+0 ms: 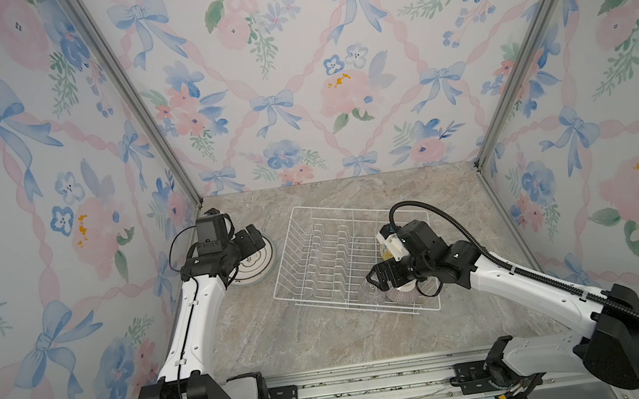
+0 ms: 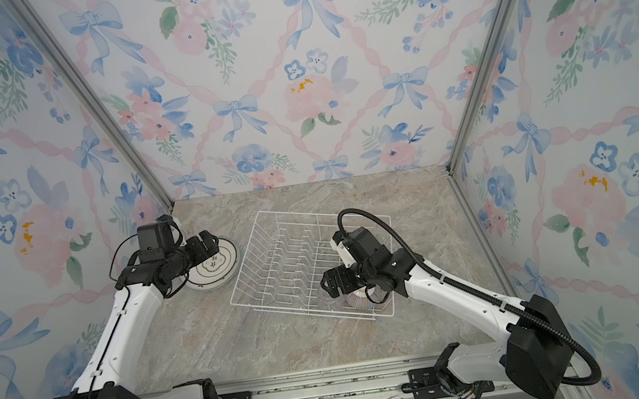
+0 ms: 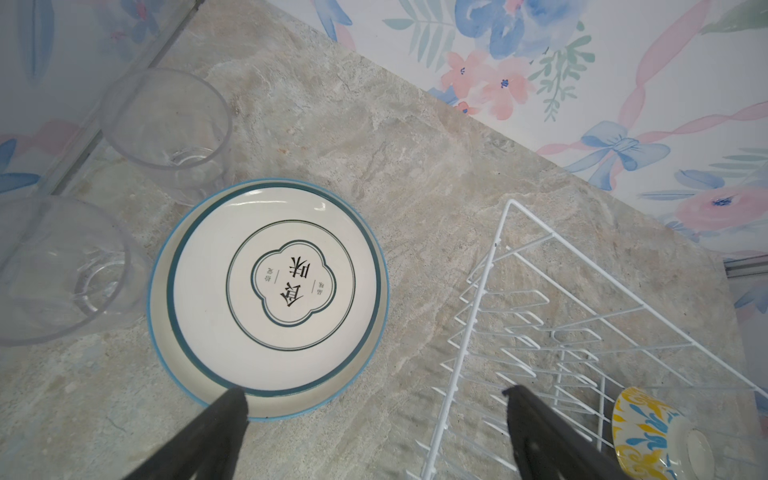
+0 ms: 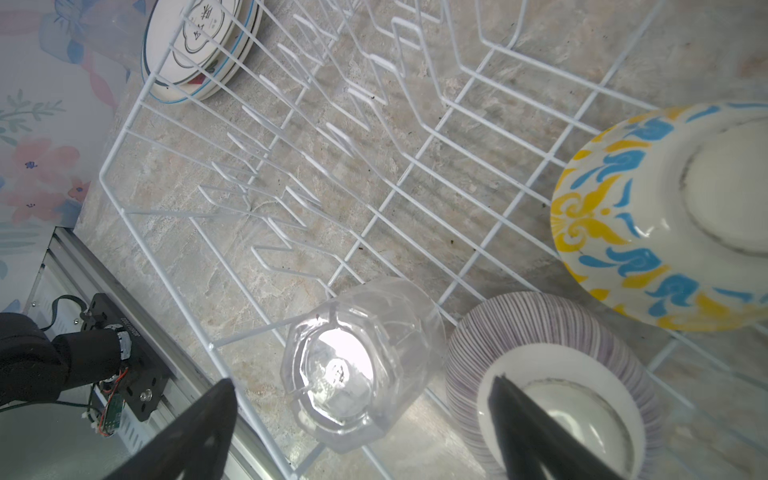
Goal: Unload the mixed dishes from the dish rack
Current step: 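Lower the right gripper onto a third clear glass while the left gripper withdraws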
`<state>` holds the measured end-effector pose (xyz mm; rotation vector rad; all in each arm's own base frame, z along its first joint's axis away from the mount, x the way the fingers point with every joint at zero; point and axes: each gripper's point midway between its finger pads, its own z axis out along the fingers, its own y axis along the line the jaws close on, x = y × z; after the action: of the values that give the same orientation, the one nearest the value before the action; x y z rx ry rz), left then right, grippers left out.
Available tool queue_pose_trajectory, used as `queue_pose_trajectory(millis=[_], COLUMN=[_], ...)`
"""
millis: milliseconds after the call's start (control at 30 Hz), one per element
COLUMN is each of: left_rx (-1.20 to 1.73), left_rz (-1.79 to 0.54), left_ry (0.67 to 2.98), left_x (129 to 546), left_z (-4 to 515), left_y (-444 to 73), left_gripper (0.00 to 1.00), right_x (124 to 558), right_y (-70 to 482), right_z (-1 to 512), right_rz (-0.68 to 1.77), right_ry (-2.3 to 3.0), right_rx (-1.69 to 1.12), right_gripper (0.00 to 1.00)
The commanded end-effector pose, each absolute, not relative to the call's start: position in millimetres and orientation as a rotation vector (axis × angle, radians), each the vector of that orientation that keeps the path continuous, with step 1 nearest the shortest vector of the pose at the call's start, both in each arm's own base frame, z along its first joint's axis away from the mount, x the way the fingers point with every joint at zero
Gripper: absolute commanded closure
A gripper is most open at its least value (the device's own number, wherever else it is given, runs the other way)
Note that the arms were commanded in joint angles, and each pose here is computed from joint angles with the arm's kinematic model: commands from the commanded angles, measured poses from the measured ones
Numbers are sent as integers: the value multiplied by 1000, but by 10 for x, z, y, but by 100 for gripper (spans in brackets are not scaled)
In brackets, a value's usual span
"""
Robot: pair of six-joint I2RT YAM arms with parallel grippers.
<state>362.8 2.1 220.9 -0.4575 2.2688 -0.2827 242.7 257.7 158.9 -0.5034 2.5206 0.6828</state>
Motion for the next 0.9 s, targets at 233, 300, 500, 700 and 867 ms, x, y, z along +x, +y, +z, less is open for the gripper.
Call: queue_pose_trajectory(millis=[233, 300, 500, 700, 867], left_rx=[-431, -431, -431, -435, -424], left_rz=[-330, -329, -328, -338, -352], left_ry=[2233, 2235, 2232, 2237, 2244], left_x=[3566, 3563, 3558, 3558, 3546], left_z=[2289, 2281, 2267, 2231, 2198], left_y=[-75, -75, -76, -88, -133], left_gripper=[2, 2, 2, 2, 2], right_x=[2293, 2297, 2286, 2303, 2331], right_y=[2743, 2761, 2794, 2808, 2798], right_z=[1413, 1395, 1314, 1290, 1262], right_rz=[636, 619, 579, 531, 475], right_ry=[2608, 2614, 2637, 2641, 2638], right_rx=[-598, -602, -617, -621, -627], right_gripper=[3, 3, 3, 3, 0])
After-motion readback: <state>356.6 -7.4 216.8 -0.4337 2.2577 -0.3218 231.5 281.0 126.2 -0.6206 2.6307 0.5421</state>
